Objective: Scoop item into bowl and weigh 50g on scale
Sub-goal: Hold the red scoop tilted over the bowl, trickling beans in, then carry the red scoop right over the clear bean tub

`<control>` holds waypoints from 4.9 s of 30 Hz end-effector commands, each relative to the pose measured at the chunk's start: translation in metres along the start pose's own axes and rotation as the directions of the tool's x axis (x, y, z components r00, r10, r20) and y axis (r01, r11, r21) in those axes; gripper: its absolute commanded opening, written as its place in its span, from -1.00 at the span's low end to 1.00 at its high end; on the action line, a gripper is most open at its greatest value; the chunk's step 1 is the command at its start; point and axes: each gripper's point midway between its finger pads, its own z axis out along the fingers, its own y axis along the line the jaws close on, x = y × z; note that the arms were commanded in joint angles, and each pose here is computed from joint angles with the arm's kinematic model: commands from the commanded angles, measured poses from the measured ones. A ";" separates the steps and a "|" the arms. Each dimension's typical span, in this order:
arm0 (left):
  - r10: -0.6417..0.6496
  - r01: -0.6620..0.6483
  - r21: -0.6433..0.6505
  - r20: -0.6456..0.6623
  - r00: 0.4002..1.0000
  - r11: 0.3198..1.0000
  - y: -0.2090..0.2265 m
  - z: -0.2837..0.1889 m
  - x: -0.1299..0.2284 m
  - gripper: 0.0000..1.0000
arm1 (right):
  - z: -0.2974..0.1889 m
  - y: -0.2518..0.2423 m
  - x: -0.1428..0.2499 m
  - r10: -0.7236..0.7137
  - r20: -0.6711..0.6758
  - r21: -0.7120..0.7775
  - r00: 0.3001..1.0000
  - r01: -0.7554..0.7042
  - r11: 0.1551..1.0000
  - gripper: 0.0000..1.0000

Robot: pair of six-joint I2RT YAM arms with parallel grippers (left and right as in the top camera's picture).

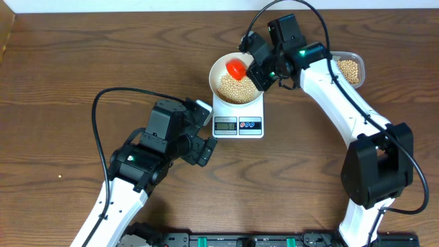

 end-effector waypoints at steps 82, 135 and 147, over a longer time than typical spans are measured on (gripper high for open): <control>-0.004 0.004 0.015 -0.003 1.000 1.000 -0.003 0.001 0.002 0.82 | 0.024 0.012 0.016 -0.097 -0.032 0.014 0.995 0.097 0.995 -0.98; -0.004 0.004 0.015 -0.003 1.000 1.000 -0.003 0.001 0.002 0.81 | -0.033 0.007 -0.017 0.126 0.142 -0.130 0.982 -0.108 0.986 -0.98; -0.004 0.004 0.014 -0.003 1.000 1.000 -0.003 0.001 0.001 0.81 | -0.071 0.009 -0.031 0.193 0.218 -0.210 0.957 -0.147 0.967 -0.98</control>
